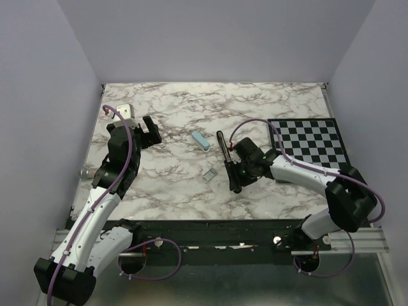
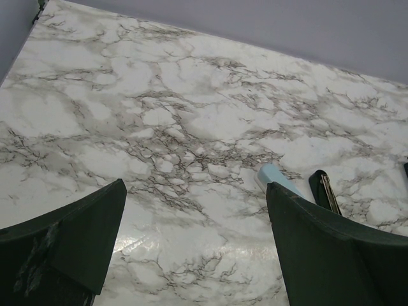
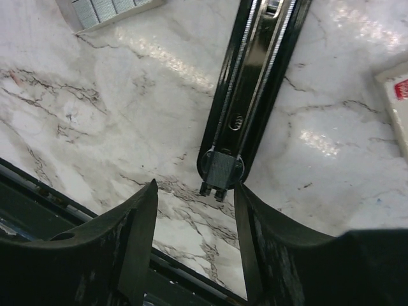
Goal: Load the staples into the stapler
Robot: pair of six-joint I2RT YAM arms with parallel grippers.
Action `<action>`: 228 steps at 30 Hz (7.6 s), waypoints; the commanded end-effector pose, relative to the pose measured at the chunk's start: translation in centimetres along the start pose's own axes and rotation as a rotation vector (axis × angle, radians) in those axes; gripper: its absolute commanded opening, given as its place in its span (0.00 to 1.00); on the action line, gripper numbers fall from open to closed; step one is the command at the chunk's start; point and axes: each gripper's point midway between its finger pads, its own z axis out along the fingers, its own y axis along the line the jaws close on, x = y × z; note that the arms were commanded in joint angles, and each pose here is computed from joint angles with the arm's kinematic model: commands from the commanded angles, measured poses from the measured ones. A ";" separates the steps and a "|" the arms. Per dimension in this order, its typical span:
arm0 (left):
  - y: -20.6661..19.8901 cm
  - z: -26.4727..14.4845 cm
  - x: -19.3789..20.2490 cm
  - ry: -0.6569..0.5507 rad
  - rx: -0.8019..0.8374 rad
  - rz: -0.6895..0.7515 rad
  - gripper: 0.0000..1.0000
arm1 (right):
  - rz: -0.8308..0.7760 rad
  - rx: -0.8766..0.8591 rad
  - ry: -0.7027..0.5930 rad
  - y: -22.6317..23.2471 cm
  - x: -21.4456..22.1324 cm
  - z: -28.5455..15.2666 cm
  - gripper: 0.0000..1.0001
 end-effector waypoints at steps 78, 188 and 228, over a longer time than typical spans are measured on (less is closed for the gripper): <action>-19.7 -5.0 20.8 0.557 0.462 -0.379 0.91 | 0.234 0.312 -0.419 -8.7 -22.3 -0.3 0.01; -21.0 -3.0 29.4 0.616 0.397 -0.453 0.53 | 0.048 0.389 -0.001 -3.1 3.8 -0.9 0.12; -20.7 -2.8 31.2 0.696 0.253 -0.311 0.45 | 0.249 -0.112 -0.201 -2.8 -2.6 -1.1 0.64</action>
